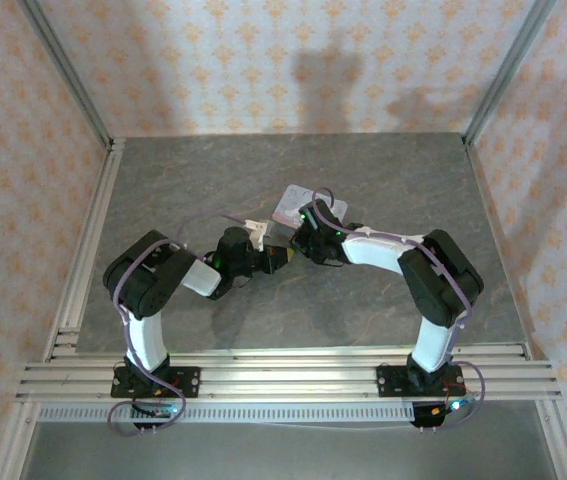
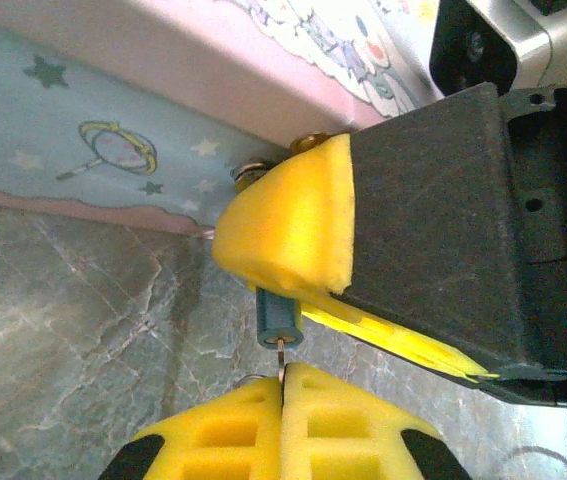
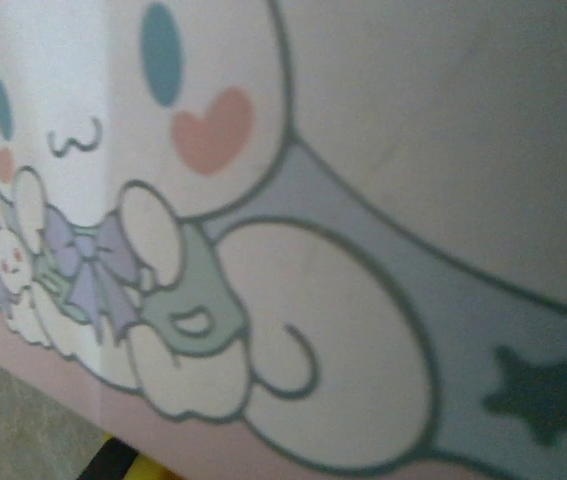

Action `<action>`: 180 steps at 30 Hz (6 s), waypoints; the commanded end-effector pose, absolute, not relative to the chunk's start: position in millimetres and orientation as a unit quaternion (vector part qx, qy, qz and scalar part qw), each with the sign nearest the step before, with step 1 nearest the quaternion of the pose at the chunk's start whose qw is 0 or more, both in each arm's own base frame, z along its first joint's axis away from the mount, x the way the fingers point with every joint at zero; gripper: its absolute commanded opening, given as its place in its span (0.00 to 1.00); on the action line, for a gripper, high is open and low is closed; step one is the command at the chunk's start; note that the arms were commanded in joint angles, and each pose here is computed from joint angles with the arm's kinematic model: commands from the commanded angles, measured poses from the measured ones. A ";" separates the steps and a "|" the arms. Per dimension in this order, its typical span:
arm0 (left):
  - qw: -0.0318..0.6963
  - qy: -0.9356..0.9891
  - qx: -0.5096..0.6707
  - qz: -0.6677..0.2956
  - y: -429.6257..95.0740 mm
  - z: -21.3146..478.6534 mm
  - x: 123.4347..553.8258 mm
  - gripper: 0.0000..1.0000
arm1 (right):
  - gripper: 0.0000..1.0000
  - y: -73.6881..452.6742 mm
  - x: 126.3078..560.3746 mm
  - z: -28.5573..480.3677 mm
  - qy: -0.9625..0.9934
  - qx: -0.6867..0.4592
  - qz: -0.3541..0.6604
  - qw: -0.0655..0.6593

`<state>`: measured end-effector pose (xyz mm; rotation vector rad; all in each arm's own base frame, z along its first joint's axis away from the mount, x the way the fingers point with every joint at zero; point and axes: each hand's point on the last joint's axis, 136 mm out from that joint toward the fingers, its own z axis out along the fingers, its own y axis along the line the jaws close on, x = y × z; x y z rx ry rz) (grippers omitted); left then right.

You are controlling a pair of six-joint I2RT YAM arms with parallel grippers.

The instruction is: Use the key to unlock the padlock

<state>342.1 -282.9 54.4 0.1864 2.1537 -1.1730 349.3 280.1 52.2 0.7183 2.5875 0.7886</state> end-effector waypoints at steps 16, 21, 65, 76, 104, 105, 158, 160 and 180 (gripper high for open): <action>0.438 0.813 0.367 -0.110 -273.5 54.3 318.5 0.00 | 0.00 299.7 327.0 72.3 0.935 0.200 0.271 0.111; 0.440 0.797 0.413 -0.014 -268.4 39.9 311.3 0.00 | 0.00 299.9 328.0 73.9 0.940 0.190 0.263 0.101; 0.449 0.837 0.288 -0.125 -267.8 46.2 299.3 0.00 | 0.50 281.3 309.4 86.0 0.915 0.226 0.295 0.155; 0.450 0.836 0.282 -0.133 -268.1 48.0 297.8 0.00 | 0.44 291.6 309.3 73.2 0.916 0.230 0.296 0.143; 0.448 0.836 0.238 -0.209 -282.5 76.1 302.1 0.00 | 0.49 280.1 299.9 101.0 0.909 0.213 0.297 0.201; 0.448 0.836 0.238 -0.209 -282.5 75.8 302.1 0.00 | 0.48 281.7 298.4 98.9 0.909 0.213 0.301 0.196; 0.449 0.836 0.233 -0.213 -271.2 67.0 291.4 0.30 | 0.00 281.6 296.7 56.8 0.935 0.184 0.240 0.183; 0.443 0.839 0.233 -0.213 -270.2 66.0 289.1 0.38 | 0.00 281.3 296.4 59.5 0.932 0.178 0.251 0.193; 0.441 0.861 0.172 -0.188 -229.8 72.6 272.5 0.41 | 0.00 245.5 310.5 57.0 0.929 0.077 0.313 0.184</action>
